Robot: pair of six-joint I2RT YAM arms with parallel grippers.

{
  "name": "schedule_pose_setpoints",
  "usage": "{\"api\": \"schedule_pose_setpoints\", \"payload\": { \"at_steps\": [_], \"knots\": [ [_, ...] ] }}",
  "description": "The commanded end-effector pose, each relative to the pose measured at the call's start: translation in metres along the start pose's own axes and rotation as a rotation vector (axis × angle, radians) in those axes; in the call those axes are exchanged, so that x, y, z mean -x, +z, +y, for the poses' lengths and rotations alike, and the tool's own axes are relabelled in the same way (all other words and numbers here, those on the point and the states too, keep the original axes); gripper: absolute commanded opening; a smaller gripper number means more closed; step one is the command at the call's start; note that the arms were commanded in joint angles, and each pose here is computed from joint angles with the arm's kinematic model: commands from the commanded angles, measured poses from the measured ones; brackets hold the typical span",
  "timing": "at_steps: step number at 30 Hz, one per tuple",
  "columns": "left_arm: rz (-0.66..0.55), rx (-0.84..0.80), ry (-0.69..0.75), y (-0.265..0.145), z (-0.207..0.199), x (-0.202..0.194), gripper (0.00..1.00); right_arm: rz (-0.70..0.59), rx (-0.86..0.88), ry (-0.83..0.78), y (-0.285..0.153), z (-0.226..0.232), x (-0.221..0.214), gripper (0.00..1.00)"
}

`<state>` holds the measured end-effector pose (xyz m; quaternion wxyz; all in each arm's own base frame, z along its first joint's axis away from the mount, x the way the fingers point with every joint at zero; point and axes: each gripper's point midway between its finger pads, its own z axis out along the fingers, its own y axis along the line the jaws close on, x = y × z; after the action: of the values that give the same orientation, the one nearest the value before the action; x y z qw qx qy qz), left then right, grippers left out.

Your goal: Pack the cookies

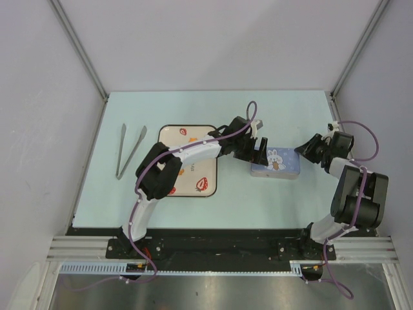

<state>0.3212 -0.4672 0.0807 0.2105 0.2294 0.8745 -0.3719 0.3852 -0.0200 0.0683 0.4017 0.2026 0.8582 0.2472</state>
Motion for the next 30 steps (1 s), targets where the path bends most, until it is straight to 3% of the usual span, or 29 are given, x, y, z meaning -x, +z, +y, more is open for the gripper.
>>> {"api": "schedule_pose_setpoints", "payload": {
  "at_steps": [1, 11, 30],
  "knots": [
    [-0.041, -0.031, 0.002, -0.008, -0.020, 0.018, 0.98, 0.140, -0.168, 0.021, 0.001, -0.041, -0.046, 0.25],
    [-0.036, -0.029, 0.001, -0.007, -0.019, 0.016, 0.98, 0.109, -0.115, 0.007, -0.004, -0.026, -0.034, 0.39],
    [-0.036, -0.014, -0.007, -0.014, -0.016, 0.009, 0.98, 0.095, -0.059, -0.035, -0.026, -0.001, -0.026, 0.46]
  ]
}}
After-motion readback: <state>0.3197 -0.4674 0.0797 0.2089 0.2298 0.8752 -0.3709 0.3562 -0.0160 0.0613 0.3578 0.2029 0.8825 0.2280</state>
